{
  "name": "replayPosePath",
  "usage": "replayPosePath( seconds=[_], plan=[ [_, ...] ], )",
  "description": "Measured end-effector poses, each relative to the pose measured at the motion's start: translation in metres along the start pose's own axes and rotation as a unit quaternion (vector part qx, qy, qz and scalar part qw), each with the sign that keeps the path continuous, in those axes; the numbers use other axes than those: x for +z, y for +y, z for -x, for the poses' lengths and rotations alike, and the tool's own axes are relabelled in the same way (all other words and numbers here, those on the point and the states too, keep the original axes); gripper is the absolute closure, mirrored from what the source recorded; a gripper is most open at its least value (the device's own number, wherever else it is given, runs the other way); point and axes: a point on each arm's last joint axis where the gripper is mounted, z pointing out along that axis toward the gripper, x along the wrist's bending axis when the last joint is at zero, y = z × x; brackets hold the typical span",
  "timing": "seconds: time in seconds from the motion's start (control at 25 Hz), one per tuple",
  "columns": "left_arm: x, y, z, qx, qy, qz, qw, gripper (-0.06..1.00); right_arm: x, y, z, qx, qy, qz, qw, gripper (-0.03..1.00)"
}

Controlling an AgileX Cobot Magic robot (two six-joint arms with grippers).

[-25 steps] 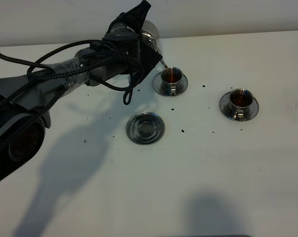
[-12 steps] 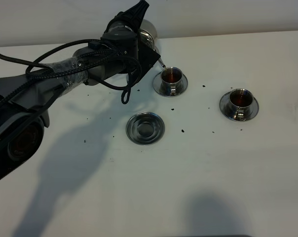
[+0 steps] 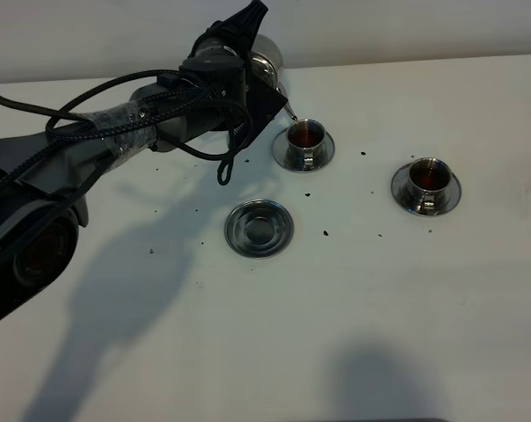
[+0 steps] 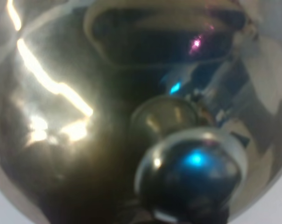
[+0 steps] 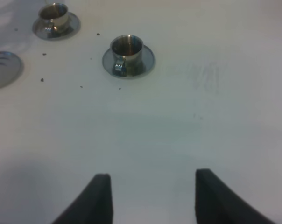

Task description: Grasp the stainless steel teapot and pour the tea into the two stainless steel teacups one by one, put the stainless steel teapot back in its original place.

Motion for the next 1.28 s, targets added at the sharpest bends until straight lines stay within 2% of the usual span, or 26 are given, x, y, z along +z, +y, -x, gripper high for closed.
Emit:
replayPosePath(
  seconds=[0.24, 0.48, 0.68, 0.84, 0.96, 1.12, 1.2, 1.24, 1.28],
  plan=[
    [0.0, 0.004, 0.005, -0.05, -0.025, 0.019, 0.998, 0.73, 0.0, 0.0, 0.0, 0.001, 0.0, 0.0, 1.0, 0.57],
    [0.001, 0.003, 0.016, -0.106, -0.077, 0.028, 0.991, 0.73, 0.0, 0.0, 0.0, 0.0, 0.0, 0.0, 1.0, 0.57],
    [-0.002, -0.004, 0.027, -0.168, -0.14, 0.013, 0.976, 0.73, 0.0, 0.0, 0.0, 0.0, 0.0, 0.0, 1.0, 0.57],
    [-0.02, -0.018, 0.019, -0.251, -0.166, 0.007, 0.954, 0.73, 0.0, 0.0, 0.0, 0.0, 0.0, 0.0, 1.0, 0.57],
    [-0.042, -0.034, 0.007, -0.327, -0.183, 0.007, 0.927, 0.73, 0.0, 0.0, 0.0, 0.0, 0.0, 0.0, 1.0, 0.57],
    [-0.073, -0.051, 0.0, -0.427, -0.237, 0.002, 0.873, 0.73, 0.0, 0.0, 0.0, 0.0, 0.0, 0.0, 1.0, 0.57],
    [-0.086, -0.056, -0.001, -0.47, -0.264, -0.002, 0.842, 0.73, 0.0, 0.0, 0.0, 0.0, 0.0, 0.0, 1.0, 0.57],
    [-0.093, -0.058, -0.003, -0.496, -0.276, -0.005, 0.823, 0.73, 0.0, 0.0, 0.0, 0.0, 0.0, 0.0, 1.0, 0.57],
    [-0.1, -0.06, -0.004, -0.529, -0.287, -0.011, 0.799, 0.73, 0.0, 0.0, 0.0, 0.0, 0.0, 0.0, 1.0, 0.57]
  ],
)
